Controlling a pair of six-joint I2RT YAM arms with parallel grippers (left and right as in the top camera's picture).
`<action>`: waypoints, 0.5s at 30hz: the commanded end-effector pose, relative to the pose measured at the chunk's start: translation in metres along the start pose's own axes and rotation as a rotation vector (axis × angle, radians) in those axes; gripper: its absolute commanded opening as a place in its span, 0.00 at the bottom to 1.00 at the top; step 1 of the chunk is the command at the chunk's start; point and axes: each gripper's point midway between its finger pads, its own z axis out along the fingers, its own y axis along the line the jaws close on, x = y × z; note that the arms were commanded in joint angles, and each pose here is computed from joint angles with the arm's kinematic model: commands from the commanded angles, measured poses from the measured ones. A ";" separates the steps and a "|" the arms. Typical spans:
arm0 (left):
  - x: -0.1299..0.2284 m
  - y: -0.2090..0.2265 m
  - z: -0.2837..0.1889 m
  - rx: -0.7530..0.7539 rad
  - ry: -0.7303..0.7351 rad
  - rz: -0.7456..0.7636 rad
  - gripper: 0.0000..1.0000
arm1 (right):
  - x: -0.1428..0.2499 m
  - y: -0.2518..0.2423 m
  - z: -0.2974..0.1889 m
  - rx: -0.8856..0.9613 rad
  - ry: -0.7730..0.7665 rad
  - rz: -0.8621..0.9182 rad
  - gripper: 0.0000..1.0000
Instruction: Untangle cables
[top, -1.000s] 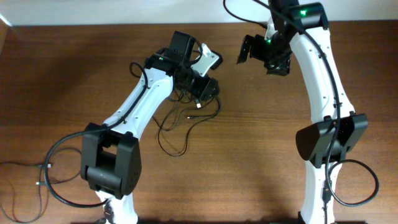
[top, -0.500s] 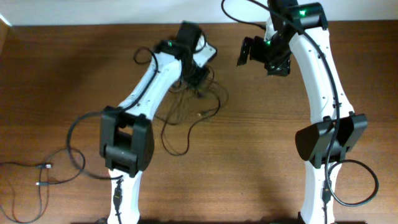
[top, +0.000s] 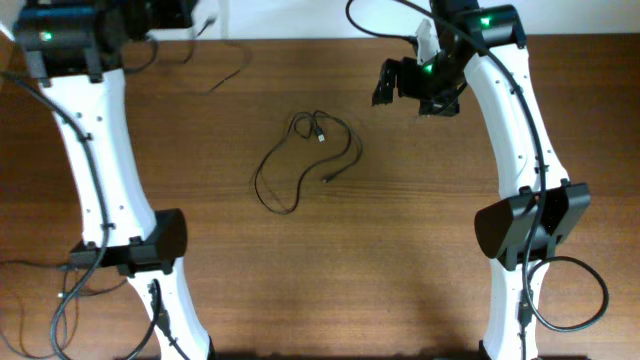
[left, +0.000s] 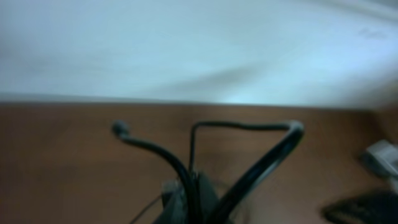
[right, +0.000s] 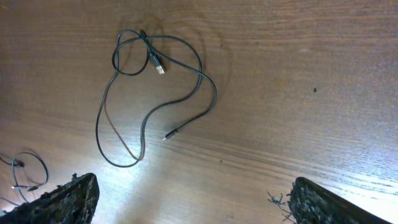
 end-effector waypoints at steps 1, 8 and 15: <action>0.022 0.141 -0.059 -0.601 -0.021 -0.362 0.00 | 0.003 0.006 -0.008 -0.007 -0.012 -0.027 0.99; 0.159 0.326 -0.097 -0.915 0.280 -0.796 0.00 | 0.012 -0.002 0.008 0.007 0.039 -0.007 0.99; 0.245 0.393 -0.075 -0.895 0.361 -0.889 0.99 | 0.012 -0.003 0.008 0.007 0.039 -0.008 0.99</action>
